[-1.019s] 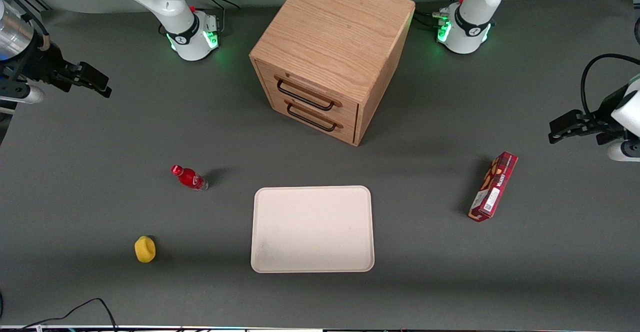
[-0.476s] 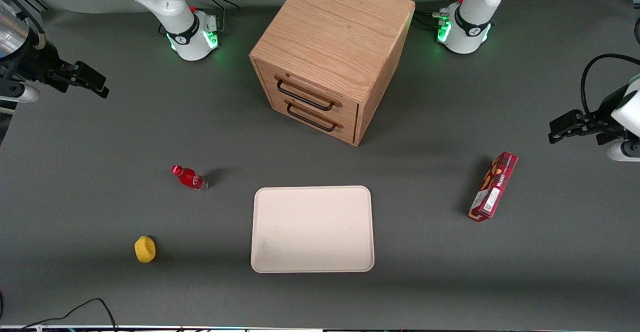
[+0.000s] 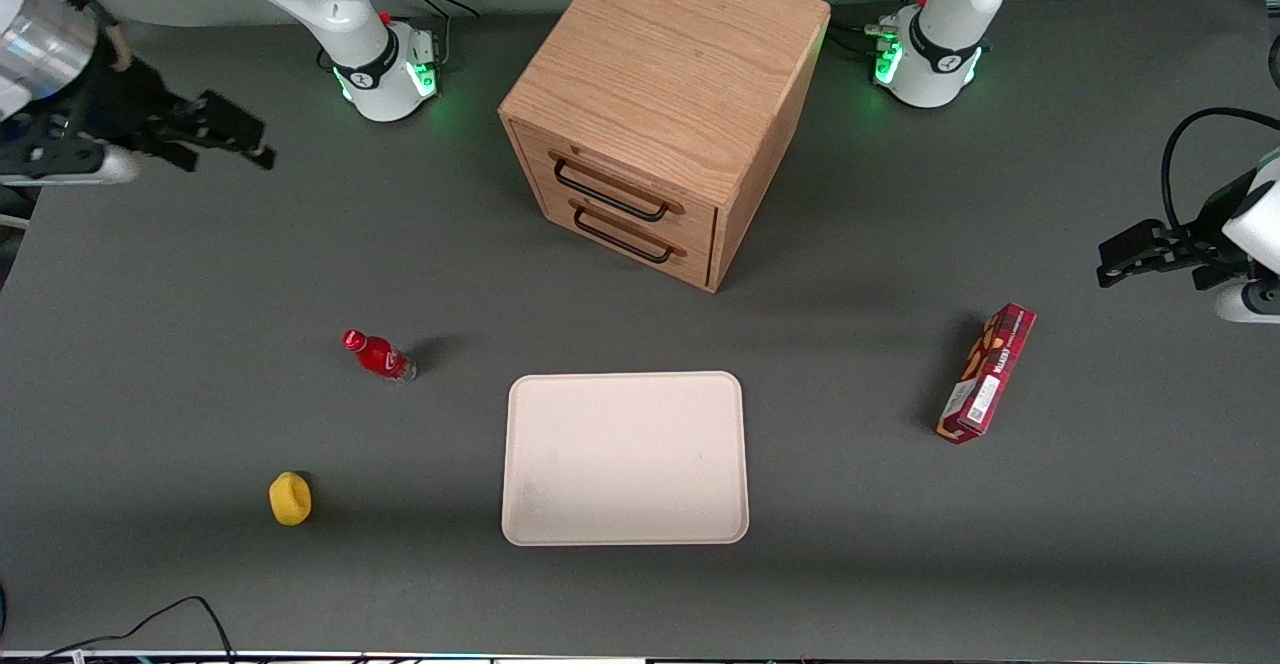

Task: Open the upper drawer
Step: 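Move the open right gripper to the upper drawer's black handle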

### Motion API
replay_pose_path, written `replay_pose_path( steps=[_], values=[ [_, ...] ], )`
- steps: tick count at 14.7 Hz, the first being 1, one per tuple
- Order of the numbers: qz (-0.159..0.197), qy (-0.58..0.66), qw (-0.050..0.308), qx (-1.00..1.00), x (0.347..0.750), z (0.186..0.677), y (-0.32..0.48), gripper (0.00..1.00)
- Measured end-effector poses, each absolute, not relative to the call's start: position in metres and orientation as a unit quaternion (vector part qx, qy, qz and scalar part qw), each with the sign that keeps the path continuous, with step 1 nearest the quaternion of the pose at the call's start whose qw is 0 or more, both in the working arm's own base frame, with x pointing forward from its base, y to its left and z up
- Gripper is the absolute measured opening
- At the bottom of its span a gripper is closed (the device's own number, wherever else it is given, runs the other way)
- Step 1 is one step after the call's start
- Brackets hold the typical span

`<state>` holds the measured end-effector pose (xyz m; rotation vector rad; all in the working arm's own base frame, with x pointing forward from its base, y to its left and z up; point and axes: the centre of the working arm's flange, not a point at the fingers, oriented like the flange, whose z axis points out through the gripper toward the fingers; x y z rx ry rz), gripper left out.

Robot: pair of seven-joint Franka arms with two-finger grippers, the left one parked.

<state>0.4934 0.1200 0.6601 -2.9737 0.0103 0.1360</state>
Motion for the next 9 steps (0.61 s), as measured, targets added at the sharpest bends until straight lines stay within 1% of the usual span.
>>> replay_pose_path(
  steps=[3, 5, 7, 9],
  values=[
    [0.057, -0.118, 0.093, -0.987, 0.487, 0.650, 0.190, 1.00],
    [0.083, -0.167, 0.115, -0.976, 0.488, 0.630, 0.237, 1.00],
    [0.115, -0.218, 0.138, -0.959, 0.496, 0.599, 0.272, 1.00],
    [0.130, -0.287, 0.160, -0.936, 0.506, 0.568, 0.299, 1.00]
  ],
)
